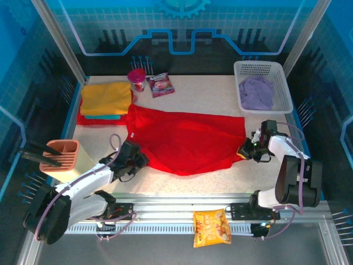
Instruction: Fold and stack the t-shirts
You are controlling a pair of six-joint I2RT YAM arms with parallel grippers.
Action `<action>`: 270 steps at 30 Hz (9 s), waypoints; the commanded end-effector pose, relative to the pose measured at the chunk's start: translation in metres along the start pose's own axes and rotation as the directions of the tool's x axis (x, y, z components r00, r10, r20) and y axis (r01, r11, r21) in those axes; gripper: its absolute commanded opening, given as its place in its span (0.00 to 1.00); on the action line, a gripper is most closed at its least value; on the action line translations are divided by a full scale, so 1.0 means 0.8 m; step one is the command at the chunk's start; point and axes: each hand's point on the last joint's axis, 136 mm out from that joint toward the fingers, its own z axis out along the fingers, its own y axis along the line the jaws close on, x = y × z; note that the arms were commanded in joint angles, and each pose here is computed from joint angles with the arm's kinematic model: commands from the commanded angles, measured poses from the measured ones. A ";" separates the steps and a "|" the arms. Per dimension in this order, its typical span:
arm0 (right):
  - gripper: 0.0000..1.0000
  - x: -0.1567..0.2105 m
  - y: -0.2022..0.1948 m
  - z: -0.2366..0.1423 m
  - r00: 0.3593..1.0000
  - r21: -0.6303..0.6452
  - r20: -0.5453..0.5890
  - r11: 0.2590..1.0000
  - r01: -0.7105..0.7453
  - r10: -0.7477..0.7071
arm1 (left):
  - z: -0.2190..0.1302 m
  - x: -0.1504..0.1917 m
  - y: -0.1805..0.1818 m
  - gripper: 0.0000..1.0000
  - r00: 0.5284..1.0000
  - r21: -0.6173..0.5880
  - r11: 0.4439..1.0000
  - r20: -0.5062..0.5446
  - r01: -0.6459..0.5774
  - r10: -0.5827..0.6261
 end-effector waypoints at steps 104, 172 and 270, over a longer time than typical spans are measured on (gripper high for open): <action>0.00 -0.007 0.009 -0.008 1.000 -0.065 0.013 0.998 0.025 -0.024 | 0.045 -0.119 -0.047 0.41 0.989 0.020 0.997 -0.132 0.071 -0.068; 0.00 0.087 0.004 -0.102 0.991 -0.001 0.107 0.996 -0.085 0.085 | -0.310 -0.067 -0.044 0.00 0.988 0.034 0.994 0.118 -0.103 0.098; 0.67 -0.045 0.026 -0.012 0.982 0.203 0.091 0.968 0.147 -0.168 | -0.044 -0.130 -0.085 0.56 0.933 -0.181 0.920 -0.163 -0.348 0.321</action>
